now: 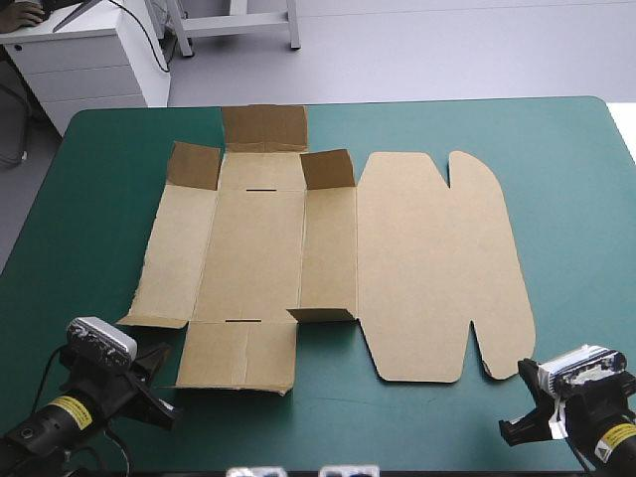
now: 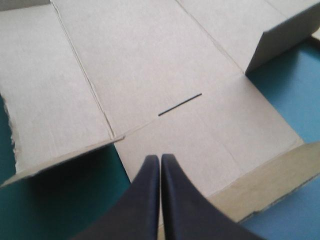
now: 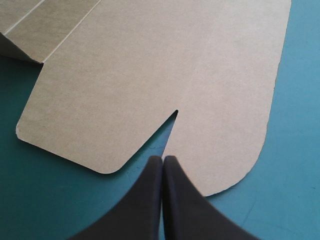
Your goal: Fold the box
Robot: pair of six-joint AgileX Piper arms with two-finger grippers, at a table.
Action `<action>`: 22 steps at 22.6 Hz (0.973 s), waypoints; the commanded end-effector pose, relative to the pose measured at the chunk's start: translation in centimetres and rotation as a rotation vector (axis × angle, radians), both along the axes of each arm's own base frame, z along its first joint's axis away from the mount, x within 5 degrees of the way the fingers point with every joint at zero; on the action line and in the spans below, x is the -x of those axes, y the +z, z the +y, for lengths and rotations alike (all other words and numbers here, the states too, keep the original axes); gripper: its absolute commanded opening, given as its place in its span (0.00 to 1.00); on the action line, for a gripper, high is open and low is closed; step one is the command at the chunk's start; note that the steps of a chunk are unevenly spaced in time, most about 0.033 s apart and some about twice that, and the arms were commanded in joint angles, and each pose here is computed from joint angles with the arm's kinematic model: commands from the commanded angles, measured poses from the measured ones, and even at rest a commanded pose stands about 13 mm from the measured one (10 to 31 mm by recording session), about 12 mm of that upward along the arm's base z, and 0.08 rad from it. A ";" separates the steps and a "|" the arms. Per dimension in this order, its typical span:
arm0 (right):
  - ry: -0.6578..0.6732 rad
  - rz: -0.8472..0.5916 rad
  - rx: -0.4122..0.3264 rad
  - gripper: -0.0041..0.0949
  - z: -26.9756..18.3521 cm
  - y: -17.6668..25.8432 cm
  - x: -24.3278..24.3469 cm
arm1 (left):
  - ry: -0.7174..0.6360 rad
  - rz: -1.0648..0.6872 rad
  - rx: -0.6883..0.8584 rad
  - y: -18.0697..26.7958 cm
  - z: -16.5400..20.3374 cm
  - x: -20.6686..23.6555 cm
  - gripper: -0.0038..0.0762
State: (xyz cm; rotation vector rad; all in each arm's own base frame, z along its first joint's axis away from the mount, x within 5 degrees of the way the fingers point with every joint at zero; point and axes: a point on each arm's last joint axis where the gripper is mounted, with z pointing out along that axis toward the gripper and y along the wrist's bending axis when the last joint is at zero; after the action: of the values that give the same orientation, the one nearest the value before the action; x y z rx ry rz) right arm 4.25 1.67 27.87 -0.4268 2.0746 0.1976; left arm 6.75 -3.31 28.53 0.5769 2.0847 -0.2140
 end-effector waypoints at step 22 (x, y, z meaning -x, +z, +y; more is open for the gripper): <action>0.000 -0.081 -0.019 0.03 0.0 1.3 -0.3 | 0.060 0.161 -0.159 6.0 -3.8 -16.2 0.07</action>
State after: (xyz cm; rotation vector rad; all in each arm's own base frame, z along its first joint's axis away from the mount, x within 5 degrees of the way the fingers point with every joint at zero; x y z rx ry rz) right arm 4.26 1.66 27.87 -0.4271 2.0745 0.1964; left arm 22.53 -8.00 32.27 0.6627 2.3675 -0.0089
